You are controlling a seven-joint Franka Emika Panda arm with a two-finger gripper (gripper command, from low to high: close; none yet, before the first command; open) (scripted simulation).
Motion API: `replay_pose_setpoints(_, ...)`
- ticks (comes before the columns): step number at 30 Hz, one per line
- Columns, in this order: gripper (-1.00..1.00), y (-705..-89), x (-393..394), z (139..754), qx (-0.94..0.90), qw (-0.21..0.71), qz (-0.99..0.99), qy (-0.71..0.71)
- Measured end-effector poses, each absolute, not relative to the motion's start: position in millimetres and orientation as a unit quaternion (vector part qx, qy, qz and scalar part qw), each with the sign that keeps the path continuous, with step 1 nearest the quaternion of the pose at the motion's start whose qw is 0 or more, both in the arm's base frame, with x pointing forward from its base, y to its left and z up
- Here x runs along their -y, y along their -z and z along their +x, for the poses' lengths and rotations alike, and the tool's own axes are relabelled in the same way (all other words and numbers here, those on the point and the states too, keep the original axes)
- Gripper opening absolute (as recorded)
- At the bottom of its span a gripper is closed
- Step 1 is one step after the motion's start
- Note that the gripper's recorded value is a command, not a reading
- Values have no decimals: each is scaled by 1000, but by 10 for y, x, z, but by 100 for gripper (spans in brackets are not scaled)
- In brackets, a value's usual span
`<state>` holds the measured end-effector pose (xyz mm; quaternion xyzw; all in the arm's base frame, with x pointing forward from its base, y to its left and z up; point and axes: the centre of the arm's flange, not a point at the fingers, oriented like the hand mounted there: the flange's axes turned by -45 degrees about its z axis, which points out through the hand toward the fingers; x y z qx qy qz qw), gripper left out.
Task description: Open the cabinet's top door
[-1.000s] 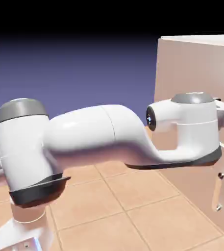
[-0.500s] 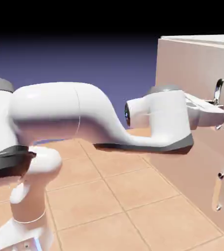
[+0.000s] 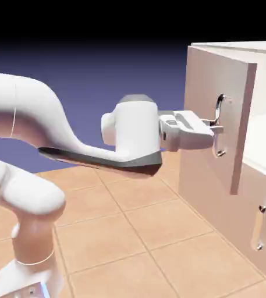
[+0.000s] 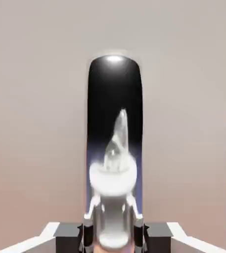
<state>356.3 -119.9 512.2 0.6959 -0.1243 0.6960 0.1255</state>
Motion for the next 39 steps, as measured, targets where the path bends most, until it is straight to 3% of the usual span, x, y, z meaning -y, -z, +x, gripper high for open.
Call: replay_pose_setpoints(39,-100,-5122,-664,1992,282,282,648,-649)
